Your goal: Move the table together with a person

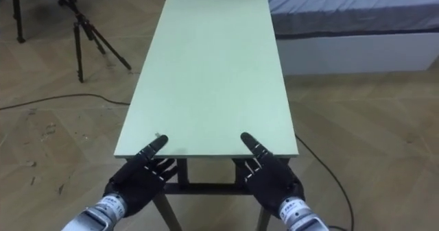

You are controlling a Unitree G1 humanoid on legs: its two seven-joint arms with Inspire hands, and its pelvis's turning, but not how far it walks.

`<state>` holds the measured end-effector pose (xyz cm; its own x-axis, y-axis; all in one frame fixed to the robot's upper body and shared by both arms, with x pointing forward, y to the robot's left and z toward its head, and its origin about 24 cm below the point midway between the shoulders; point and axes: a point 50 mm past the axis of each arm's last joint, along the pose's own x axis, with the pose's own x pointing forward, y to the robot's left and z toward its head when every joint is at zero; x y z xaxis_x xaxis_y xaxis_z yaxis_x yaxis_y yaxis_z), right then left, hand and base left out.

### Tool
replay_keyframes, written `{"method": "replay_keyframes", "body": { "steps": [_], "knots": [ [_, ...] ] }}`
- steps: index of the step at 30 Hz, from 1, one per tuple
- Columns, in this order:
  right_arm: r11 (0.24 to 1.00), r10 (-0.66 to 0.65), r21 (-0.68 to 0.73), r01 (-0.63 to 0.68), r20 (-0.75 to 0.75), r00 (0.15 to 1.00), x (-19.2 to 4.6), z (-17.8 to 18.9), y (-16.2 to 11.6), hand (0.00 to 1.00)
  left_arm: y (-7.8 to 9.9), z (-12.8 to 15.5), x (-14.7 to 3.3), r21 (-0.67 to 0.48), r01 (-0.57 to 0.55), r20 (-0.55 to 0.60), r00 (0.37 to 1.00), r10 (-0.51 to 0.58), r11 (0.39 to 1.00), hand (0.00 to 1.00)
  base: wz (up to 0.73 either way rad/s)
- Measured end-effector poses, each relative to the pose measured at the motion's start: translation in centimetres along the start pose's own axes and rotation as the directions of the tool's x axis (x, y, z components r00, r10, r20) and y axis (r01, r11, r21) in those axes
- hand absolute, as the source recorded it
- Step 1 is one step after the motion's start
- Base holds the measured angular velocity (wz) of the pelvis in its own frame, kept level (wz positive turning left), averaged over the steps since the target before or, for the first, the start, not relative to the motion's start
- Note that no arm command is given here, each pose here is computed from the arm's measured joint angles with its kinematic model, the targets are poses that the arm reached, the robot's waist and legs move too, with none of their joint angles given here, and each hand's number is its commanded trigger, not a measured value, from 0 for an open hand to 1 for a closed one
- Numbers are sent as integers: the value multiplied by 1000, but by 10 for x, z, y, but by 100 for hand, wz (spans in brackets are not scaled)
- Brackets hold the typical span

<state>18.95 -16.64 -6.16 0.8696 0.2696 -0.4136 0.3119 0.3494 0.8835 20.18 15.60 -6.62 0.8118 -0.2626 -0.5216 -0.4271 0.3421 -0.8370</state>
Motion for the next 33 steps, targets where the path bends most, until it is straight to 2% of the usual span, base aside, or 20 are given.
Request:
{"method": "replay_keyframes", "body": {
  "steps": [4, 6, 12, 15, 26, 27, 28, 29, 30, 31, 32, 33],
  "knots": [
    [1000, -3, 28, 3, 10, 1000, 1, 2, 4, 0, -11, 1, 5, -36, -2, 9, 1000, 3, 999, 0, -3],
    [999, -4, 36, 4, 10, 1000, 2, 1, 6, 0, -12, 1, 5, -69, -4, 16, 1000, 5, 998, 0, -5],
    [984, -3, 177, -4, 39, 999, 4, 0, 10, 0, -16, -1, 7, -177, -29, 21, 999, 33, 984, 0, 0],
    [982, -13, 187, 5, 39, 999, 4, -1, 11, 0, -18, -2, 8, -221, -40, 25, 999, 46, 974, 0, 0],
    [975, -46, 218, 33, 54, 998, 6, -4, 15, 0, -23, -2, 8, -249, -91, 23, 995, 100, 964, 0, 0],
    [974, -48, 223, 34, 57, 997, 7, -5, 15, 0, -23, -2, 8, -259, -93, 26, 994, 103, 962, 5, 0],
    [974, -52, 225, 38, 57, 997, 7, -5, 16, 0, -23, -2, 8, -271, -96, 30, 994, 108, 958, 32, 0],
    [973, -56, 226, 42, 57, 997, 7, -5, 16, 0, -23, -2, 8, -275, -98, 31, 993, 110, 956, 46, 0],
    [973, -61, 227, 47, 57, 996, 7, -5, 16, 0, -24, -3, 8, -279, -100, 31, 993, 113, 955, 77, 0],
    [972, -64, 229, 49, 58, 996, 7, -5, 17, 57, -24, -3, 8, -282, -102, 33, 993, 116, 954, 100, 0],
    [971, -65, 233, 49, 61, 996, 8, -6, 17, 89, -24, -3, 9, -285, -101, 35, 993, 116, 953, 100, 0],
    [969, -66, 243, 47, 69, 995, 8, -7, 18, 100, -24, -3, 9, -294, -100, 39, 992, 116, 951, 100, 0]
  ]
}}
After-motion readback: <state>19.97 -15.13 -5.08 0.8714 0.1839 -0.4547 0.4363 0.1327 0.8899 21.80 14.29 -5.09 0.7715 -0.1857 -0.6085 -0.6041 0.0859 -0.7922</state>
